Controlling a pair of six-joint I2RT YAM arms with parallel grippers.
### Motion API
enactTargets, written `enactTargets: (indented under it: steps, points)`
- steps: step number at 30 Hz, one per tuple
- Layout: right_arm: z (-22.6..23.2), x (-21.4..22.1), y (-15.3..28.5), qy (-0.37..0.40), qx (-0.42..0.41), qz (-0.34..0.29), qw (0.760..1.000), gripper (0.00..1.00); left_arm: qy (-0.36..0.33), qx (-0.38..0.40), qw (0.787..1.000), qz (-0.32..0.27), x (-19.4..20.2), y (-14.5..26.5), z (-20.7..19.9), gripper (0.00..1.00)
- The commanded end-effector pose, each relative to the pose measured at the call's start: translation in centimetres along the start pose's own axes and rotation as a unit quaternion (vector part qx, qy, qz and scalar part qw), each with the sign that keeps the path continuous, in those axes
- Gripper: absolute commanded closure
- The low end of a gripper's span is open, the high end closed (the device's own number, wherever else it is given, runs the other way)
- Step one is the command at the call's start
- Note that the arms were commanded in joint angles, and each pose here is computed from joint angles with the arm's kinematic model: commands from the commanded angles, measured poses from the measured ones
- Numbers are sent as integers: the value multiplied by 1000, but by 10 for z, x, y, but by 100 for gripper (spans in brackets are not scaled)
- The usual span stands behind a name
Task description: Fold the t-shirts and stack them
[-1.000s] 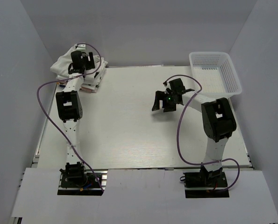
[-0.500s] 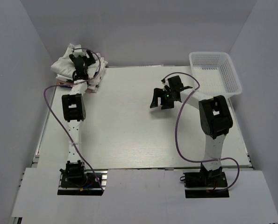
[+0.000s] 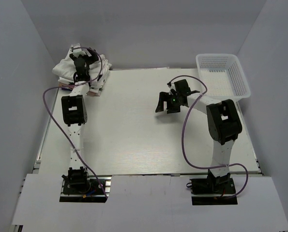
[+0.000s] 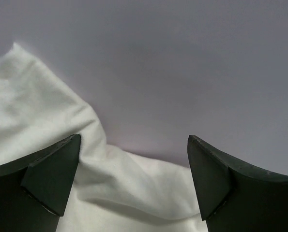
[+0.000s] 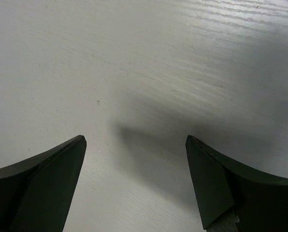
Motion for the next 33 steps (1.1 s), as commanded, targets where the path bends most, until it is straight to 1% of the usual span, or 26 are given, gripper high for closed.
enactTargets:
  steps: [1,2,3,4,5,6,7,9,11,12,13,15,17,18,19,20,22,23,25,26,28,30,33]
  points:
    - [2,19,5,8,8,17,1000,10,21,51,996,-69,-142,5,-75,1]
    - [0,25,7,5,9,21,1000,10,21,50,996,-67,-148,10,-78,1]
    - [5,27,8,7,-1,20,1000,10,20,27,999,-34,-128,19,-66,1]
    - [5,33,9,7,-1,20,1000,10,20,22,999,-25,-129,25,-66,1]
    - [8,32,12,11,-3,18,1000,10,19,2,1000,0,-116,36,-57,1]
    - [8,33,12,12,-2,19,1000,10,18,-4,1000,11,-117,42,-57,1]
    - [7,35,14,12,1,21,1000,10,13,-16,999,25,-128,51,-60,1]
    - [8,36,16,15,1,18,1000,10,11,-33,997,73,-108,66,-52,1]
    - [9,36,18,19,-1,15,1000,10,7,-34,994,106,-101,72,-52,1]
    - [8,37,18,16,0,17,1000,10,2,-42,989,143,-89,78,-49,1]
    - [8,37,18,16,1,19,1000,10,3,-39,988,148,-96,77,-54,1]
    - [8,38,18,15,0,22,1000,10,-2,-37,982,184,-77,80,-50,1]
    - [9,41,19,16,-1,24,1000,10,-15,-32,977,208,-71,81,-50,1]
    - [9,41,19,18,-1,24,1000,10,-29,-35,974,224,-58,81,-42,1]
    - [8,42,19,18,1,24,1000,10,-34,-39,971,234,-60,79,-43,2]
    - [6,42,20,19,3,26,999,10,-40,-41,968,243,-55,79,-40,7]
    - [6,41,19,18,3,27,999,10,-59,-36,964,256,-45,74,-35,8]
    - [7,42,19,18,3,28,999,10,-68,-35,963,260,-41,73,-32,15]
    - [8,42,17,17,-3,29,999,10,-81,-28,964,252,-42,64,-32,16]
    - [7,42,16,15,-5,29,999,10,-80,-30,959,269,-23,65,-29,17]
    - [8,42,15,14,-6,32,999,10,-87,-30,961,261,-23,57,-28,18]
    - [6,42,14,12,-5,33,999,10,-95,-34,956,277,-6,59,-19,19]
    - [7,41,13,11,-7,33,999,10,-101,-30,957,270,-9,57,-19,20]
Point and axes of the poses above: each gripper's point midway between its finger pads, its own y axis back along the fingers, its own z axis along the line the jaws close on, x = y × z, the point moved 2 cm from there along y, back along the fingers, and after that the axes turned 11 degrees about y, right-handed, at the moved point
